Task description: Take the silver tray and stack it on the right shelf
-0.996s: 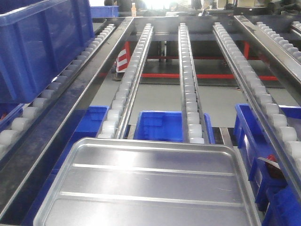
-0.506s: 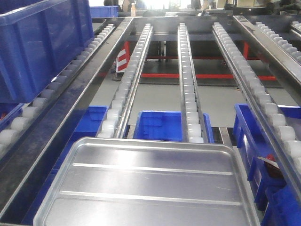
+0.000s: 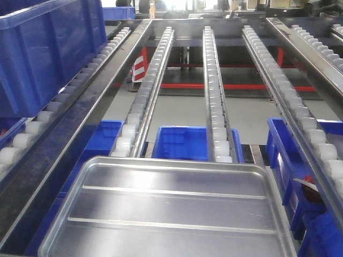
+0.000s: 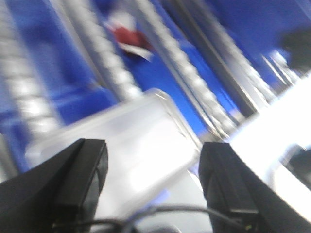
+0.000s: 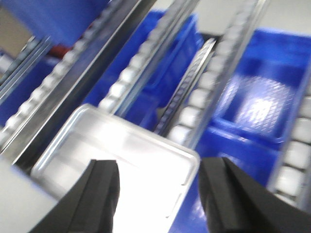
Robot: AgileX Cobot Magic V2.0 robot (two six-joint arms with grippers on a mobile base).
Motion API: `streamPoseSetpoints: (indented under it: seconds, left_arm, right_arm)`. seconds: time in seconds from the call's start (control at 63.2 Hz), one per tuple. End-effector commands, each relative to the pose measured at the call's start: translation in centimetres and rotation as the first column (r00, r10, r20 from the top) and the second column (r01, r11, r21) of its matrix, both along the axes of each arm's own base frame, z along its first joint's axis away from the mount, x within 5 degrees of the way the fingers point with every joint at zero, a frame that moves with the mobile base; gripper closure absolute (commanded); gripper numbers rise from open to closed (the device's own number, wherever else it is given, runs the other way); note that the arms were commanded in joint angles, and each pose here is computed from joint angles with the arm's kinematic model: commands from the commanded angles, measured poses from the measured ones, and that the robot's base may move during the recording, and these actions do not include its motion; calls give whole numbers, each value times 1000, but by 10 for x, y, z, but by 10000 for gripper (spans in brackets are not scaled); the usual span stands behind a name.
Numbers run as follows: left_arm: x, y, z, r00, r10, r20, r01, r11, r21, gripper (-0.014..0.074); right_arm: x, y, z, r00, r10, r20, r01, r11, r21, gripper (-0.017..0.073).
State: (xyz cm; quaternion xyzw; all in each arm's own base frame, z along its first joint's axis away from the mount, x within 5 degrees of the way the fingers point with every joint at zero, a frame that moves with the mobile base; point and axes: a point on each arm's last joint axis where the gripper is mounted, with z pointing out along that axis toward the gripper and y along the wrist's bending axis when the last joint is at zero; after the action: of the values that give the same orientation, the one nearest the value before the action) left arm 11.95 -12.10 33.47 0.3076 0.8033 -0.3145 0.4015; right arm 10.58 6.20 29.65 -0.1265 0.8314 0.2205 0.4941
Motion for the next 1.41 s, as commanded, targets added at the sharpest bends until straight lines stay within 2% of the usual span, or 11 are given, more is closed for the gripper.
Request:
streamPoseSetpoints:
  seconds: [0.0,0.079,0.221,0.38,0.522,0.633,0.822,1.028,1.107,1.249,1.392]
  left_arm:
    - [1,-24,14,997,-75,2,75,995,-68,279]
    - [-2,-43,11,987,-161,-22,160,986,-52,308]
    - [13,-62,-6,985,-146,-96,143,989,-35,321]
    - [40,-63,-23,964,11,-267,-14,1000,-8,326]
    - [58,-61,-33,939,131,-319,-98,988,118,341]
    - [69,-62,-41,912,210,-353,-133,964,230,341]
    - [88,-66,-58,861,355,-363,-201,895,399,341]
    - [99,-73,-72,838,395,-377,-235,884,404,341]
    - [101,-74,-77,833,407,-375,-240,876,418,341]
    - [107,-70,-84,810,480,-338,-297,832,470,341]
    - [110,-72,-90,805,486,-341,-293,825,484,341]
  right_arm:
    - [9,10,17,997,22,79,-26,998,53,83]
    - [16,17,14,997,37,60,-40,998,51,83]
    - [23,26,7,997,44,-58,-38,994,98,83]
    - [36,37,-9,974,69,-217,-64,997,30,83]
    - [55,44,-20,950,40,-311,-44,999,-8,83]
    - [71,44,-29,926,-1,-378,-17,999,-45,83]
    - [96,45,-46,858,-101,-503,49,992,-117,95]
    - [113,47,-62,780,-242,-577,111,961,-253,95]
    - [117,54,-62,777,-255,-575,127,959,-253,95]
    - [121,67,-63,793,-237,-562,139,967,-212,95]
    - [124,69,-73,773,-249,-584,134,963,-233,95]
